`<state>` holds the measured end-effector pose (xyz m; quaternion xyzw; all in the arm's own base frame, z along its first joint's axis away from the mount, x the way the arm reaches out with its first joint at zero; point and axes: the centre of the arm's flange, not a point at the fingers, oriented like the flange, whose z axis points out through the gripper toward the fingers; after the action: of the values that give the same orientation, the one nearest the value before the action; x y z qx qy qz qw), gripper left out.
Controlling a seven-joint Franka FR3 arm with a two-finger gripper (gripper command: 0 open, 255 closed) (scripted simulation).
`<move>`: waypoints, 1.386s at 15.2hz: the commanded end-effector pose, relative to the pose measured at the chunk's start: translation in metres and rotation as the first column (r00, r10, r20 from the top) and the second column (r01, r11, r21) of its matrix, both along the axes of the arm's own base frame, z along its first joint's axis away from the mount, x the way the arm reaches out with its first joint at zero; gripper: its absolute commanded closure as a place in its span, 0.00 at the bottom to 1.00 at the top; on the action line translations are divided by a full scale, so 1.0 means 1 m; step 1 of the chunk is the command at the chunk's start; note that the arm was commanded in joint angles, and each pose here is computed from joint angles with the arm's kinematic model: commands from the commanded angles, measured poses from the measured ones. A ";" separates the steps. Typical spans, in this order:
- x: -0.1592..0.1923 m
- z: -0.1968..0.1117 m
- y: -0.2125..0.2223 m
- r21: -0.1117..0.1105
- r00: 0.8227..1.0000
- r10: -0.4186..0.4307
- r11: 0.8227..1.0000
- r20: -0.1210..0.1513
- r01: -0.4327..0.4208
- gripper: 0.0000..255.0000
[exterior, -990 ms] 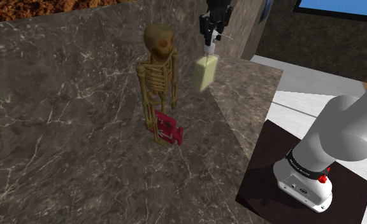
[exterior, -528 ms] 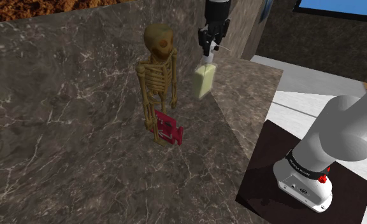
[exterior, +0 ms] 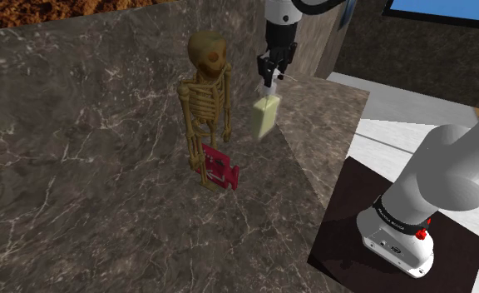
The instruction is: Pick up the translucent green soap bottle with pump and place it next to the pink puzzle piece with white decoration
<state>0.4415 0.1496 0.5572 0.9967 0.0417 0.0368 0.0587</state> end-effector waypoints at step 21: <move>0.000 -0.116 0.001 0.000 1.000 0.000 1.000 0.001 0.000 1.00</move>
<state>0.4413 0.1499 0.4466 0.9967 0.0417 0.0368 0.0587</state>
